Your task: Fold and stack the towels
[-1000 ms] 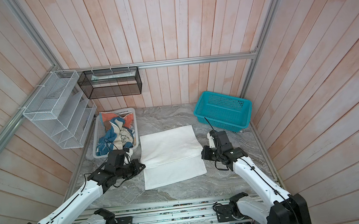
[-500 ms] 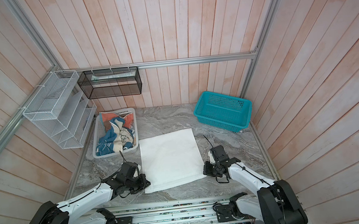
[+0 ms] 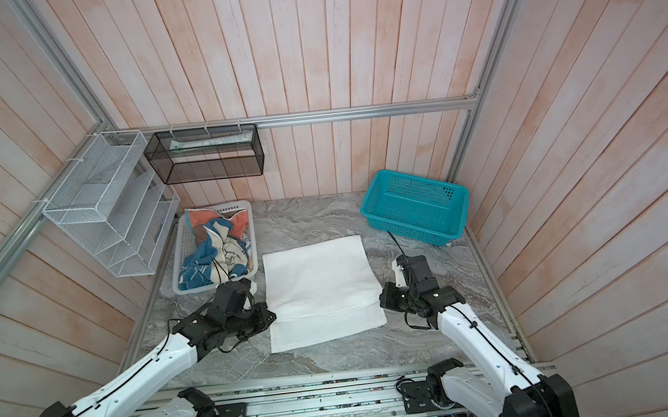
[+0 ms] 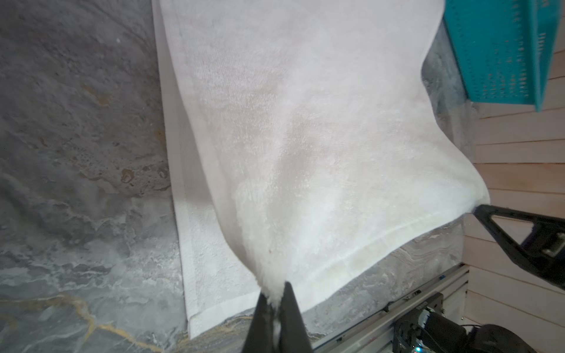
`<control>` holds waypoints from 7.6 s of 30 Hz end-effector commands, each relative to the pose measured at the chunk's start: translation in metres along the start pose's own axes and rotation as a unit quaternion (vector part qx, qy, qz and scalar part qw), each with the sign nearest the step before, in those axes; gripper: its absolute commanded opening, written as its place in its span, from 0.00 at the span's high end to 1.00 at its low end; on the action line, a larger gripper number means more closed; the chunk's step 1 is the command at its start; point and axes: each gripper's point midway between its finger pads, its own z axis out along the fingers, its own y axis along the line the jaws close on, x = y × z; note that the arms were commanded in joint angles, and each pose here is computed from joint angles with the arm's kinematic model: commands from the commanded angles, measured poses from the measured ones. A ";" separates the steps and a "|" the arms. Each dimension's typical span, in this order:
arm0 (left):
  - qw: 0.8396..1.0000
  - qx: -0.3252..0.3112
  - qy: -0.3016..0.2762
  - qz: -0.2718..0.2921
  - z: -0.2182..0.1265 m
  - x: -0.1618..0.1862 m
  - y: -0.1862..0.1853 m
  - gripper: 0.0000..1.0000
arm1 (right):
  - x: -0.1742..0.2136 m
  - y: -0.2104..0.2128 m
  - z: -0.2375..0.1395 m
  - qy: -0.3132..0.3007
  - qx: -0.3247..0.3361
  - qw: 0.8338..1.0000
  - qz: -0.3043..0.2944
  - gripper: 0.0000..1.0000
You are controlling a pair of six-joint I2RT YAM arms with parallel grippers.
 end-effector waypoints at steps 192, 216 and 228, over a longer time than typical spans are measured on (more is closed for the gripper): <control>0.997 0.011 -0.068 -0.017 0.008 -0.026 0.049 0.55 | 0.005 -0.031 0.014 -0.050 0.001 0.998 0.037 0.50; 0.998 0.039 -0.017 -0.054 0.057 -0.031 0.027 0.47 | 0.013 -0.028 0.052 0.032 -0.002 0.999 -0.015 0.74; 0.998 0.023 -0.040 -0.038 0.045 -0.041 0.026 1.00 | -0.001 -0.008 0.040 0.026 -0.024 0.999 -0.026 1.00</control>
